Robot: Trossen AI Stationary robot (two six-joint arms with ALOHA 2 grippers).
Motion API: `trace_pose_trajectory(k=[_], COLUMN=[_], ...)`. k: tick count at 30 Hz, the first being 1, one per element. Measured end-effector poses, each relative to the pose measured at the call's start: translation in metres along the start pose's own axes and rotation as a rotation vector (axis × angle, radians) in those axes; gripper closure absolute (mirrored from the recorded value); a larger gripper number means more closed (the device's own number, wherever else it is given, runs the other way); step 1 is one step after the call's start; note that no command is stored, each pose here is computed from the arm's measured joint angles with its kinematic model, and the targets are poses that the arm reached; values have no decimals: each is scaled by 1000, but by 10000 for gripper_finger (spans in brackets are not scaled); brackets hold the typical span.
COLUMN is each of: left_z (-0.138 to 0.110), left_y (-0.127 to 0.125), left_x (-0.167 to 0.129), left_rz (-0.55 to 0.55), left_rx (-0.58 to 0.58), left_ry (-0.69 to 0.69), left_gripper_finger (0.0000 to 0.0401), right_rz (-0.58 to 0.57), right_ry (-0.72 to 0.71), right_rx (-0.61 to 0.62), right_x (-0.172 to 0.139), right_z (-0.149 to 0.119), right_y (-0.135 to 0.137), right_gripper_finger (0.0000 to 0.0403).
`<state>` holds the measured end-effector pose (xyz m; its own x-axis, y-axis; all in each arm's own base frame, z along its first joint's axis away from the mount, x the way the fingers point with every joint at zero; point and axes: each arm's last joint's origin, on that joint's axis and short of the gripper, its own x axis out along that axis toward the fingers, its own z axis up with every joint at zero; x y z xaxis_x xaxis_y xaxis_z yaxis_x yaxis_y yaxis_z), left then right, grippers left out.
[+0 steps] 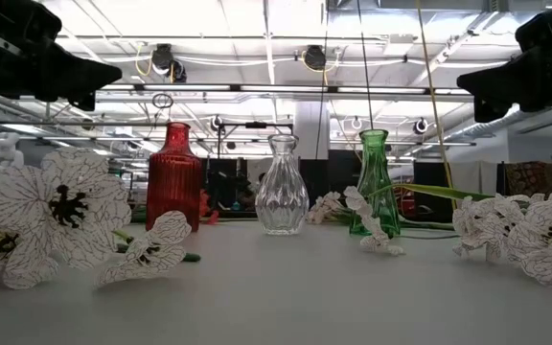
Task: Sort flowers into vase by color
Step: Put the top right white flower into the red flower vase
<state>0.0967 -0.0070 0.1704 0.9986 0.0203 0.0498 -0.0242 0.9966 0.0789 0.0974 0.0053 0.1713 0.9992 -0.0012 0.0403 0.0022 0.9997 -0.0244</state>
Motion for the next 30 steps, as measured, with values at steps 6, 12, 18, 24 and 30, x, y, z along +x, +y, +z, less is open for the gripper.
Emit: trace_pose_trajectory(k=[6, 12, 18, 24, 30], left_z=[0, 0, 0, 1, 1], left_y=[0, 0, 0, 2, 2], left_x=[0, 0, 0, 0, 0], left_rz=[0, 0, 1, 58, 65], left_rx=[0, 1, 0, 27, 26], left_ry=[0, -4, -5, -6, -5], left_gripper_finger=[399, 399, 399, 399, 399], right_rz=[-2, -66, -108, -112, -106], right_ry=[-2, -93, -26, 15, 28], right_rx=[20, 202, 209, 179, 89], right_x=[0, -4, -5, 18, 58], right_z=[0, 32, 124, 253, 343], right_y=[0, -3, -7, -9, -8], right_gripper_finger=[403, 403, 403, 403, 403])
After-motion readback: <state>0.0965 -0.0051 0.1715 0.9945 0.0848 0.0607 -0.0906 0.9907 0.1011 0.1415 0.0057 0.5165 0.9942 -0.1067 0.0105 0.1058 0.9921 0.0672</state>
